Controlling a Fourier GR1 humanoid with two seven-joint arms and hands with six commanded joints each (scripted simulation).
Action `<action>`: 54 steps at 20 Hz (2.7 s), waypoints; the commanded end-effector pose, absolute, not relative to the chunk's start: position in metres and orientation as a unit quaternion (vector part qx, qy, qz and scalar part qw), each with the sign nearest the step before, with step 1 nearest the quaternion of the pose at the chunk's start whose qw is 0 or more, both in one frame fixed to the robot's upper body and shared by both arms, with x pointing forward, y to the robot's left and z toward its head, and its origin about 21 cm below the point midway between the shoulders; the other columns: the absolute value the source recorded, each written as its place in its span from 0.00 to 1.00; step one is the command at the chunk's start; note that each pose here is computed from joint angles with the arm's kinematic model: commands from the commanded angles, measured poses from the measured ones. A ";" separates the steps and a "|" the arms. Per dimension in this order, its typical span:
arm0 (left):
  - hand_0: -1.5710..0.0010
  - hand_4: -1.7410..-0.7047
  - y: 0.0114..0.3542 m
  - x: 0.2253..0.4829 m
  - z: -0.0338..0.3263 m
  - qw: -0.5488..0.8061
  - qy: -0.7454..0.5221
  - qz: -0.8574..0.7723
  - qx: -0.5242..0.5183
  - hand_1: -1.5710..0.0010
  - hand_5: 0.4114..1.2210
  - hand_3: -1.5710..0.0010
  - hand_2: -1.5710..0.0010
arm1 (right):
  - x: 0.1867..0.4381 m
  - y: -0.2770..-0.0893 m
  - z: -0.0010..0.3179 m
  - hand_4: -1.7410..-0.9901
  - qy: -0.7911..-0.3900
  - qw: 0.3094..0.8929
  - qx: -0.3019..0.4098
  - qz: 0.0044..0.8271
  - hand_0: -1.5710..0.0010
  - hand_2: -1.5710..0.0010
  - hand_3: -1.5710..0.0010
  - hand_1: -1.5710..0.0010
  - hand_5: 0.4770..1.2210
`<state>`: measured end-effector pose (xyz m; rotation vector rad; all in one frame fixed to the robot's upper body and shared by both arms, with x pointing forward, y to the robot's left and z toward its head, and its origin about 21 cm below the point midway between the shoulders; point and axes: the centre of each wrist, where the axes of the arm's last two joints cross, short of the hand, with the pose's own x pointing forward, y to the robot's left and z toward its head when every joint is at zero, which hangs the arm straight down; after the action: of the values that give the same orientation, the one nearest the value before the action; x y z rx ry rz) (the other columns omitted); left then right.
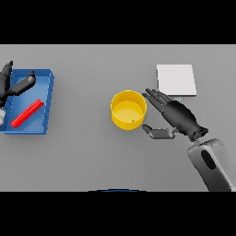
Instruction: Pick up the red beaker and tilt it to pour out 1 green nut into yellow bowl. Pick up the yellow bowl and place it on the metallic measuring scale.
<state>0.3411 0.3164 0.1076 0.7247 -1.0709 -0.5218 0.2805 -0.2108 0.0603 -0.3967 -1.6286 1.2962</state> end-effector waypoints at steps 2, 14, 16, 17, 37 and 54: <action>1.00 0.91 0.315 0.343 0.109 0.765 -0.497 -0.236 0.335 1.00 0.38 1.00 1.00 | 0.290 -0.201 0.065 0.63 -0.659 0.460 -0.159 0.573 1.00 1.00 1.00 1.00 0.25; 1.00 0.91 0.314 0.342 0.109 0.764 -0.496 -0.244 0.332 1.00 0.38 1.00 1.00 | 0.327 -0.163 0.061 0.66 -0.573 0.393 -0.113 0.710 1.00 1.00 1.00 1.00 0.28; 1.00 0.91 0.315 0.342 0.112 0.763 -0.496 -0.245 0.335 1.00 0.39 1.00 1.00 | 0.331 -0.158 0.059 0.66 -0.563 0.391 -0.101 0.721 1.00 1.00 1.00 1.00 0.28; 1.00 0.91 0.315 0.345 0.115 0.763 -0.496 -0.244 0.336 1.00 0.40 1.00 1.00 | 0.334 -0.156 0.060 0.65 -0.560 0.391 -0.099 0.724 1.00 1.00 1.00 1.00 0.27; 1.00 0.91 0.321 0.339 0.112 0.764 -0.494 -0.243 0.336 1.00 0.39 1.00 1.00 | 0.341 -0.133 0.047 0.23 -0.456 0.375 -0.095 0.801 0.35 0.39 0.56 0.37 0.82; 1.00 0.91 0.317 0.340 0.119 0.758 -0.499 -0.246 0.339 1.00 0.38 1.00 1.00 | 0.343 -0.150 0.120 0.02 -0.477 0.372 -0.122 0.787 0.01 0.03 0.14 0.01 1.00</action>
<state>0.3400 0.3171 0.1195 0.7372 -1.0891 -0.5379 0.3434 -0.1503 0.1209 -0.3151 -1.2253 2.0174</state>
